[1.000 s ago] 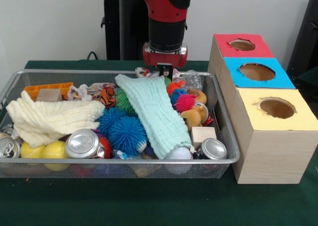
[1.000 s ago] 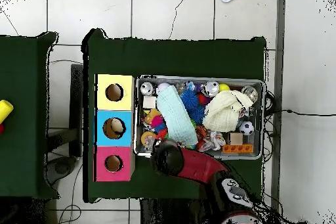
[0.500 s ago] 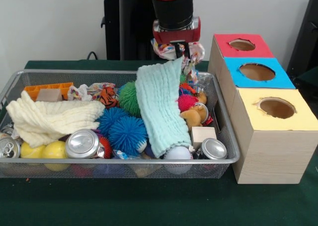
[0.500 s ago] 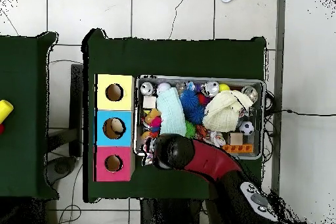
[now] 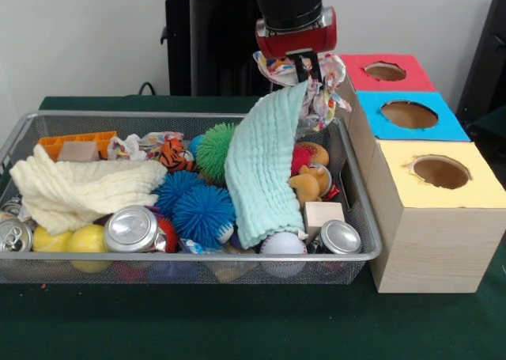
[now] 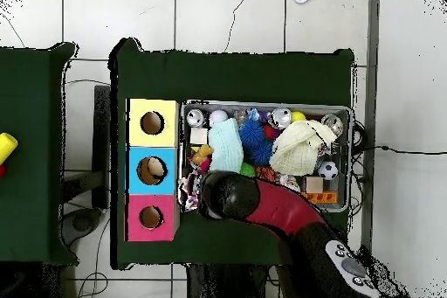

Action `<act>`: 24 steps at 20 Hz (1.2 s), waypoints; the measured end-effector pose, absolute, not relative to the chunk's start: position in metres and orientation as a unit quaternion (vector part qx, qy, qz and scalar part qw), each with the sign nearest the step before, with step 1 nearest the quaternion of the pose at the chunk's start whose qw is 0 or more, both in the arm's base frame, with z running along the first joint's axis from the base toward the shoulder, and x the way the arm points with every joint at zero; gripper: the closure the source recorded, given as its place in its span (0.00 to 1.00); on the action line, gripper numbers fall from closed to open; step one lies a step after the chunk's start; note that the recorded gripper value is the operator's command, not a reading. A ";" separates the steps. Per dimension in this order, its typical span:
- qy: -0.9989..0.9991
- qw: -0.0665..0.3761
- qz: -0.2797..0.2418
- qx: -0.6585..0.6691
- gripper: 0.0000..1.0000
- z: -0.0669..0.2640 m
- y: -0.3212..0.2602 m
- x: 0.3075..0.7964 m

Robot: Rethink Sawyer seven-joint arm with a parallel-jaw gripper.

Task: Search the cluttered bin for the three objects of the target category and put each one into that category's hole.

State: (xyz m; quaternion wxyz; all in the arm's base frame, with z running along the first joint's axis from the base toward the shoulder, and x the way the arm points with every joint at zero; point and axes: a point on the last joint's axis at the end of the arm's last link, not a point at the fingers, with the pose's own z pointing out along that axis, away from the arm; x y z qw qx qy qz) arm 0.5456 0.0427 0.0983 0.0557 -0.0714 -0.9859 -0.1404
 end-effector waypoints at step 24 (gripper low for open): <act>-0.989 -0.026 -0.137 -0.053 1.00 0.142 0.049 0.592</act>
